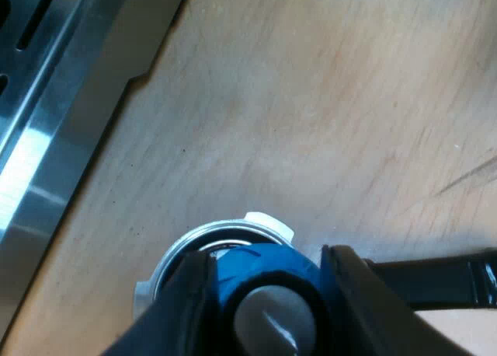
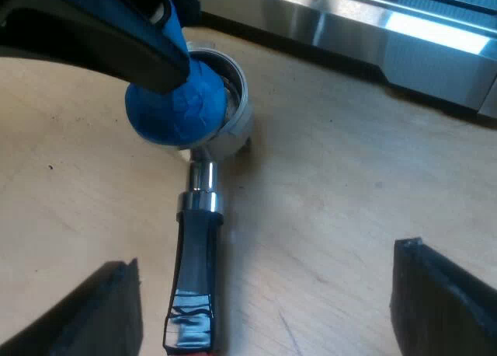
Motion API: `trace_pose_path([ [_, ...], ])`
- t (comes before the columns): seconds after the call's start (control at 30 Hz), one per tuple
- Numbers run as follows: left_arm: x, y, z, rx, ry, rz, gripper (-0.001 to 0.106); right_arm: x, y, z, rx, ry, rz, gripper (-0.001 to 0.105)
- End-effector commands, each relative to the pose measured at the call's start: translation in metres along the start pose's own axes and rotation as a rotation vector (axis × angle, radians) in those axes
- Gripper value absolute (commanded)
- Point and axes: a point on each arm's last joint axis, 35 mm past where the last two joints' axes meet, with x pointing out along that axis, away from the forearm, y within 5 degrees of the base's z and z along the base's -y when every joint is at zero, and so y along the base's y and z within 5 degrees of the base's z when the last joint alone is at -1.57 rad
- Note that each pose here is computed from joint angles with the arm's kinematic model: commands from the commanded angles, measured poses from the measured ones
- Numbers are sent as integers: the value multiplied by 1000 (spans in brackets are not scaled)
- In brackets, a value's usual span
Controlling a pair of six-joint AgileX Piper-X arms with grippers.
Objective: Grind coffee beans and then tamp
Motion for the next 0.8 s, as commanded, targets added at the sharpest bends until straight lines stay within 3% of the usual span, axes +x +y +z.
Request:
trace_pose_path([
  [0.03, 2, -1, 1, 11, -5, -4, 0, 0, -1, 1, -5, -8, -14, 68],
  [0.2, 2, 0, 2, 13, -13, 36, 0, 0, -1, 1, -5, -8, -14, 68],
  [0.8, 2, 0, 6, 19, -49, 40, 0, 0, -1, 1, -5, -8, -17, 68],
])
